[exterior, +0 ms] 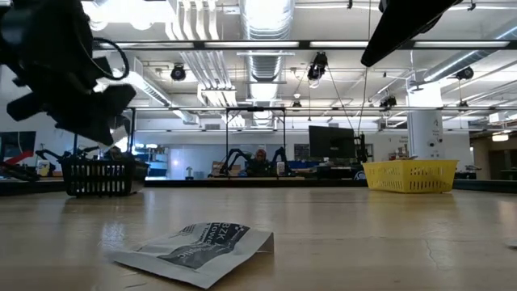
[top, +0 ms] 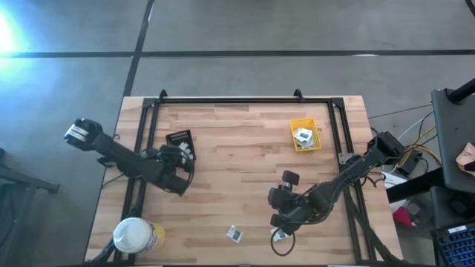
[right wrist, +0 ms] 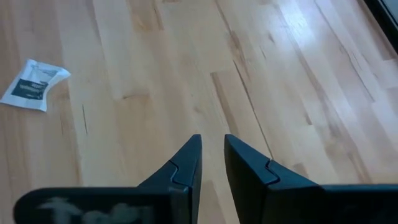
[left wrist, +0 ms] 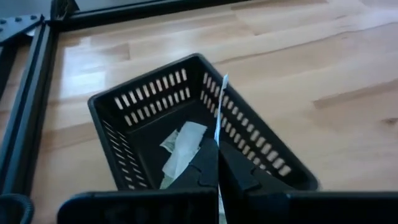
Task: Pick & Place First Aid Supplies
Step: Put the green bandage into the black bin, then put the black pad into the yellow bin
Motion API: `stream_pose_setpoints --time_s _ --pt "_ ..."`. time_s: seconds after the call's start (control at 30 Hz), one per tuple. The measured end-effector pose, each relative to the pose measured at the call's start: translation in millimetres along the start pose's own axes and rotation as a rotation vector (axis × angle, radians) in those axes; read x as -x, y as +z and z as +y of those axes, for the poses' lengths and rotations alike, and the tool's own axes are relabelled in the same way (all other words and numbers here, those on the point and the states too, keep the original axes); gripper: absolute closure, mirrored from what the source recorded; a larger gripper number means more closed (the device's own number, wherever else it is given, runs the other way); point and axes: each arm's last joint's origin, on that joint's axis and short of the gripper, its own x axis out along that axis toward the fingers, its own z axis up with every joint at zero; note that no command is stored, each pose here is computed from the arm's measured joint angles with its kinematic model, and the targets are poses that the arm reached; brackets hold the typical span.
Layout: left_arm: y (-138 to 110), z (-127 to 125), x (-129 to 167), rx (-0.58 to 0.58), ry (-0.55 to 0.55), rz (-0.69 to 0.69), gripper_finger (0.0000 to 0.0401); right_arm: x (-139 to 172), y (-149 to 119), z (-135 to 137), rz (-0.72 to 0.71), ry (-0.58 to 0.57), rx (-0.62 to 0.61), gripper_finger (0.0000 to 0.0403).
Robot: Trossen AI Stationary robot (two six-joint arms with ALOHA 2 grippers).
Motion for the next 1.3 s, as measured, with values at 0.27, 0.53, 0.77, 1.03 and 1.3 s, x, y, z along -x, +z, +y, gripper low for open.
stream_pose_setpoints --time_s 0.27,0.53,0.77,1.03,1.3 --pt "-6 11 -23 -0.001 0.064 0.007 0.0401 0 1 1 -0.009 0.008 -0.009 0.0326" --pt "-5 12 -25 -0.012 0.078 0.007 0.0385 0 1 1 -0.009 0.009 -0.009 0.0335" --pt "-5 12 -25 -0.037 0.078 0.008 0.0326 0 1 1 -0.009 0.009 -0.007 0.0342" --pt "7 3 -16 -0.151 0.079 0.013 0.0255 0 1 1 0.001 0.021 -0.010 0.0331" --pt "38 -18 8 -0.352 0.044 0.018 0.0249 6 -8 11 0.124 0.177 0.027 0.0327"
